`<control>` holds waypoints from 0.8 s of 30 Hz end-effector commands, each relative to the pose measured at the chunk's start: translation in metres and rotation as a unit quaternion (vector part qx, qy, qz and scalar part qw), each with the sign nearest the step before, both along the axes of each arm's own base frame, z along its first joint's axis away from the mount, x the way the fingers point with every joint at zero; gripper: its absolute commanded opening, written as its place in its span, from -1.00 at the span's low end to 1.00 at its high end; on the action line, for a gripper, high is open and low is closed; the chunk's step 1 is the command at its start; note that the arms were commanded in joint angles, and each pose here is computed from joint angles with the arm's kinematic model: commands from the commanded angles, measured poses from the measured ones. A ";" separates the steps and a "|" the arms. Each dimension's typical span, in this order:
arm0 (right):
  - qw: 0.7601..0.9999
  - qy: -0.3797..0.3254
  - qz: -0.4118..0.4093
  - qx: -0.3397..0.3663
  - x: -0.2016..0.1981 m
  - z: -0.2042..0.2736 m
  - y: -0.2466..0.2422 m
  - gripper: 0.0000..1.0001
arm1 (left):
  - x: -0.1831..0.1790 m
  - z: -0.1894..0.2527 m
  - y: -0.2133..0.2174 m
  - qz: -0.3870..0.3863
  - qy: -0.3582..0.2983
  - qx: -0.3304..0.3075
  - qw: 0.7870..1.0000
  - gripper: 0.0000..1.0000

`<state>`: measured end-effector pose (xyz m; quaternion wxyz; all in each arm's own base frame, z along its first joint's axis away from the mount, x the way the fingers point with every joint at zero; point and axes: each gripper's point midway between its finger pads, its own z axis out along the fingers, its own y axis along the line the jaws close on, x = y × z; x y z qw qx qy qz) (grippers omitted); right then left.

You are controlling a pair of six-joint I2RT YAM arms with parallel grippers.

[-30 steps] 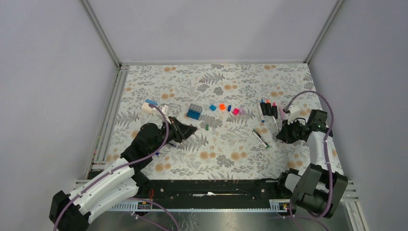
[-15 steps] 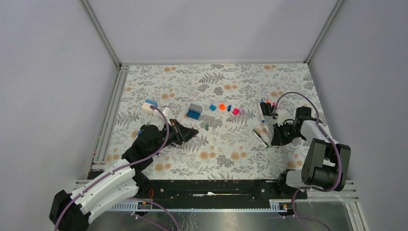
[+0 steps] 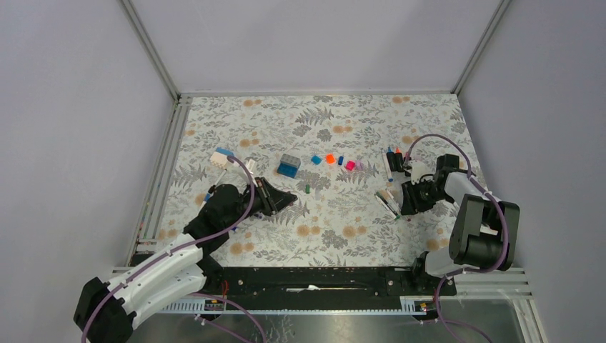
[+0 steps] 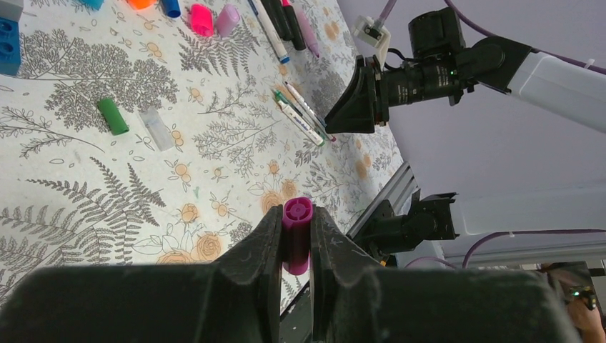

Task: Open the pen caps
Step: Place the pen at the center of the board.

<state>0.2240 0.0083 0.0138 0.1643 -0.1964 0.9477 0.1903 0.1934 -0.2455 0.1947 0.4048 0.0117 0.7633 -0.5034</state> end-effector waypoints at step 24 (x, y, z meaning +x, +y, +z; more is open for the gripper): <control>0.976 -0.196 0.010 0.095 0.019 0.108 0.037 0.30 | 0.051 -0.074 -0.061 0.048 0.166 0.258 0.951 -1.00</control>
